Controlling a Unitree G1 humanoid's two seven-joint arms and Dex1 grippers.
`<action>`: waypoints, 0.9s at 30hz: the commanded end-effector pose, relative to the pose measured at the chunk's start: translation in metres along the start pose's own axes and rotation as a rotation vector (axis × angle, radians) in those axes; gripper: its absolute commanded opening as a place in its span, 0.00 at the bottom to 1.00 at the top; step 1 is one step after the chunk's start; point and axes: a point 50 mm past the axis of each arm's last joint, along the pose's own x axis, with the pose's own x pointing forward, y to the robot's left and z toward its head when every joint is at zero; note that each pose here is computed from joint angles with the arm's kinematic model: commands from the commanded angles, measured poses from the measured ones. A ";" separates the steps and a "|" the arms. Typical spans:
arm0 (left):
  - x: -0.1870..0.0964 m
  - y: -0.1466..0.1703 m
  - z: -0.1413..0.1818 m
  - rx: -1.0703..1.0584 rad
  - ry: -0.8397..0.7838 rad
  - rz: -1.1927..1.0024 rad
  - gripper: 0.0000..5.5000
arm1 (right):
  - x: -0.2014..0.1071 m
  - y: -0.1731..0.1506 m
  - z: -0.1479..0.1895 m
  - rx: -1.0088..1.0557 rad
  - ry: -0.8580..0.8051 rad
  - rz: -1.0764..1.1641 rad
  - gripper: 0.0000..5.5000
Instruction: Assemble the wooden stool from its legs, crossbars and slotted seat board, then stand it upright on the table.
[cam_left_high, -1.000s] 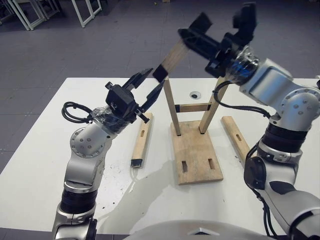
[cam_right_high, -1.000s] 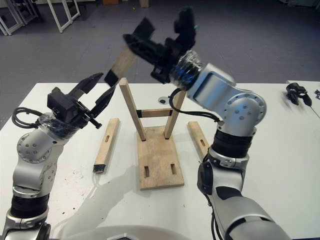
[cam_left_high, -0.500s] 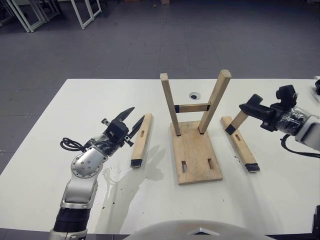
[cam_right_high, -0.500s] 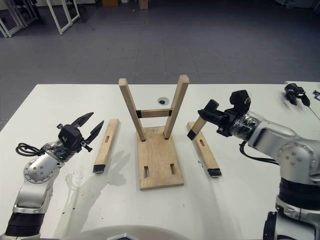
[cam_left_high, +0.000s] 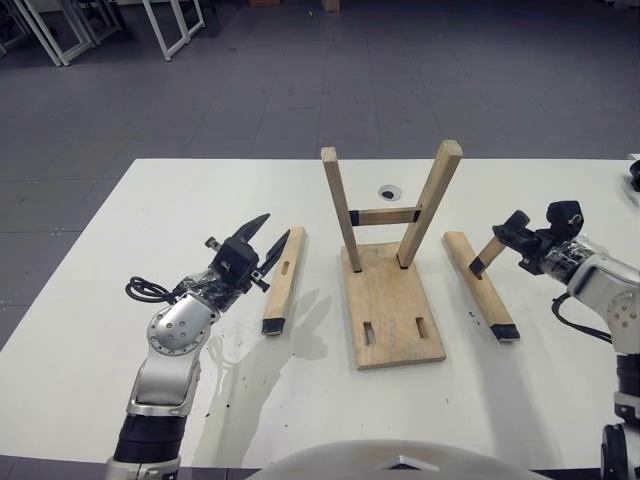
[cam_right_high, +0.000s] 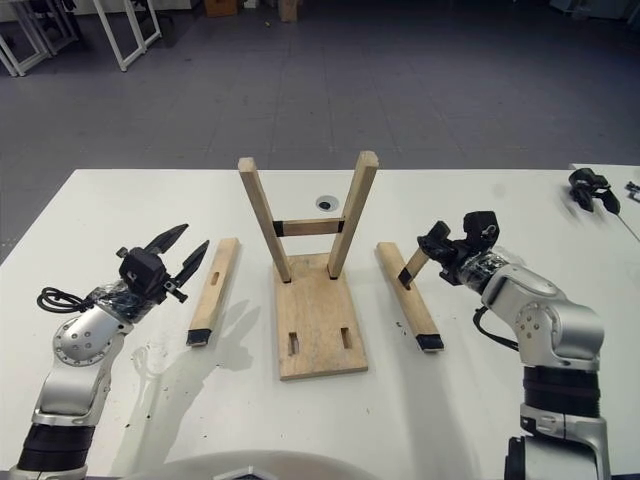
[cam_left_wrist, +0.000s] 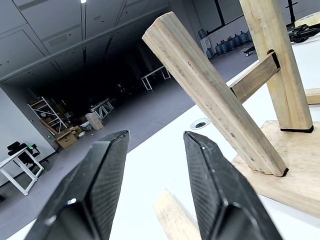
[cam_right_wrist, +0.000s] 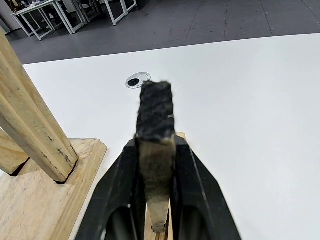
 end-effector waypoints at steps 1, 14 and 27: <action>0.002 0.005 -0.002 -0.002 0.015 0.018 0.36 | -0.016 -0.003 -0.034 0.065 0.076 -0.179 0.08; 0.004 0.002 -0.002 -0.018 0.018 0.018 0.36 | -0.009 0.012 -0.044 -0.019 0.093 -0.380 0.08; 0.002 0.004 -0.005 -0.028 0.030 0.043 0.36 | -0.015 0.055 0.120 -0.174 -0.414 -0.278 0.29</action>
